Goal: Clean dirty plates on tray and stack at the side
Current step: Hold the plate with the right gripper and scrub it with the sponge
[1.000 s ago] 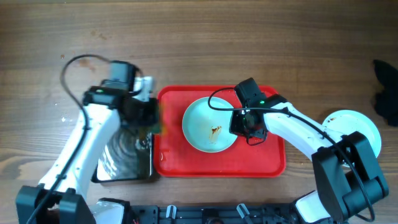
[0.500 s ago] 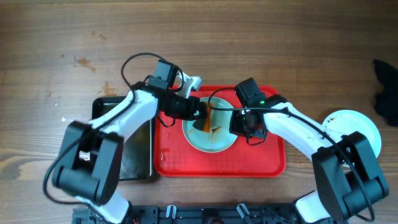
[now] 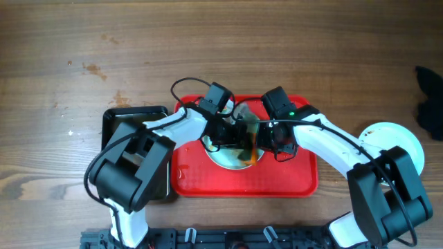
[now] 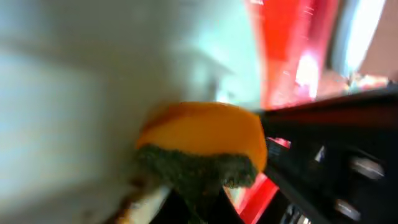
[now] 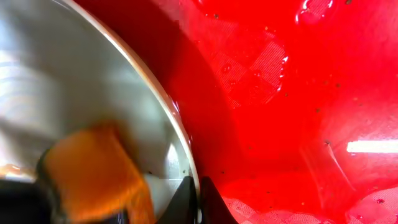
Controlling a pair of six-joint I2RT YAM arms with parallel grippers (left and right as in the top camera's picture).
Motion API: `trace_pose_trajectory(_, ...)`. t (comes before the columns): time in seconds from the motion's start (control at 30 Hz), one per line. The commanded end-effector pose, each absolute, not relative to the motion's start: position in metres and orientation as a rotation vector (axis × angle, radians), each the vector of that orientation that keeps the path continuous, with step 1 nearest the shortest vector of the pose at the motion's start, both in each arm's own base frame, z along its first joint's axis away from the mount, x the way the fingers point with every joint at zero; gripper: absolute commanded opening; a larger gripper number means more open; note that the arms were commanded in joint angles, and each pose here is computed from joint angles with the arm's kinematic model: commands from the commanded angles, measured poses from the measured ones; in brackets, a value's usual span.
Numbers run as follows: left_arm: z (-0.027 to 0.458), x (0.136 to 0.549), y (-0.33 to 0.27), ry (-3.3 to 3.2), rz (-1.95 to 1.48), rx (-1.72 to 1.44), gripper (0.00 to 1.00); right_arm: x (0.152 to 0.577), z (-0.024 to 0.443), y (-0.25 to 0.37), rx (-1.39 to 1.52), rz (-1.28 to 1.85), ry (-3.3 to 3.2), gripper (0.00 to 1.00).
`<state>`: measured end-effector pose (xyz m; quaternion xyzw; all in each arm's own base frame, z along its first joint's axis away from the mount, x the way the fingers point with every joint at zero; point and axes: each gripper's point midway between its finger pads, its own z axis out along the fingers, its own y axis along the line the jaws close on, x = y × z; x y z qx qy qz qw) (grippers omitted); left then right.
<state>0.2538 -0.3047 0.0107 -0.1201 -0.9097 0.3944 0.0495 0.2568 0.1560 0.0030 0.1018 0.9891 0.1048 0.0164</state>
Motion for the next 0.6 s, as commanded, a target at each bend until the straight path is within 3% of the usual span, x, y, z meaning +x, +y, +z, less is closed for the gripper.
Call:
trace_pose_trajectory(0.0,-0.03,0.27,-0.273,-2.914,0.878,-0.066,0.04,0.243,-0.007,0.149,0.306,0.277,3.132,0.05)
trace_pose_trajectory(0.43,-0.06,0.275,-0.134,-3.117,-0.175,0.304,0.04,0.242,-0.007,0.149,0.306,0.274,3.135,0.05)
trace_pose_trajectory(0.5,-0.061,0.273,-0.146,-3.105,-0.085,0.252,0.04,0.242,-0.007,0.149,0.306,0.275,3.134,0.04)
trace_pose_trajectory(0.57,-0.058,0.268,-0.192,-3.047,0.286,0.024,0.04,0.243,-0.007,0.149,0.306,0.277,3.131,0.05)
